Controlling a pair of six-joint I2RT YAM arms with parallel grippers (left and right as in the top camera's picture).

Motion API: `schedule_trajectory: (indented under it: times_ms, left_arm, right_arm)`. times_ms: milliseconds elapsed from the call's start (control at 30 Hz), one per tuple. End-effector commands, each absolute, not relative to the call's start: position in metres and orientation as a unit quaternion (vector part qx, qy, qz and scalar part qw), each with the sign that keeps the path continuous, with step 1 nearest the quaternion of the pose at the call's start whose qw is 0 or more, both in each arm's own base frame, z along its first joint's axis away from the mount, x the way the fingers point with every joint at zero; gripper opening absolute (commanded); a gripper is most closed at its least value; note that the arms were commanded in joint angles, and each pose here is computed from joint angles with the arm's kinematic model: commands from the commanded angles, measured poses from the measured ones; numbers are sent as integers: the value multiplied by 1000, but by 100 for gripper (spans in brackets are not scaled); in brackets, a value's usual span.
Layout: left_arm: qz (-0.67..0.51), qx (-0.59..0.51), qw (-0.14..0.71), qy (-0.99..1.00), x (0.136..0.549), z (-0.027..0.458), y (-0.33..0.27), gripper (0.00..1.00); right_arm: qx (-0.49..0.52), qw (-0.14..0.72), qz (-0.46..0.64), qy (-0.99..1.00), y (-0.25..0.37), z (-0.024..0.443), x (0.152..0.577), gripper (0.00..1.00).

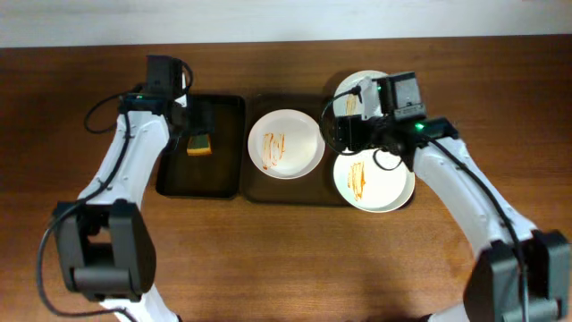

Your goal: Clean dirty plates on tray and stack at the side

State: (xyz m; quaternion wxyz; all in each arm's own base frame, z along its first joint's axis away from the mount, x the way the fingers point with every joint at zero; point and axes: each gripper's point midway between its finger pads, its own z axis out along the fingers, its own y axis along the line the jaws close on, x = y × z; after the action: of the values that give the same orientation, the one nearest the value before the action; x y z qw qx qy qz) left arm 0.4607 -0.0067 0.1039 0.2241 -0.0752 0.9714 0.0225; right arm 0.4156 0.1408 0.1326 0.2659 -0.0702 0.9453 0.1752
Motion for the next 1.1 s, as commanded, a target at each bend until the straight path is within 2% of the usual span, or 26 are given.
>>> schedule_trajectory:
  times_ms: [0, 167, 333, 400, 433, 500, 533, 567, 700, 800, 967, 1067]
  left_arm:
    - [44, -79, 230, 969, 477, 86, 0, 84]
    - [0, -32, 213, 977, 487, 48, -28, 74]
    - [35, -17, 187, 982, 485, 16, -24, 72]
    - [34, -17, 189, 981, 488, 10, -24, 66]
    - [34, -17, 193, 980, 491, 9, -24, 55]
    - [33, -17, 200, 979, 494, 10, -25, 23]
    - [33, -17, 203, 978, 495, 10, -25, 14]
    - [32, -17, 205, 978, 496, 11, -25, 0]
    - [27, -13, 200, 979, 492, 30, -29, 0]
    - [25, -11, 197, 980, 485, 70, -31, 0]
    - [-33, 1, 211, 977, 479, 116, -50, 0]
    - [-54, 5, 214, 975, 476, 124, -57, 0]
  right_arm:
    - [-53, 249, 170, 952, 145, 117, 420, 88]
    - [-54, 257, 171, 950, 146, 115, 426, 86]
    - [-54, 254, 170, 951, 146, 114, 425, 86]
    - [-53, 254, 170, 951, 146, 114, 425, 85]
    - [-53, 253, 170, 951, 146, 114, 425, 84]
    - [-53, 251, 170, 951, 145, 112, 423, 81]
    - [-53, 249, 170, 952, 145, 111, 423, 79]
    - [-53, 247, 169, 953, 145, 109, 422, 76]
    - [-41, 247, 169, 953, 144, 109, 422, 69]
    - [-29, 241, 177, 954, 146, 103, 424, 64]
    - [-30, 230, 201, 952, 159, 82, 432, 56]
    - [-17, 217, 216, 952, 170, 66, 435, 51]
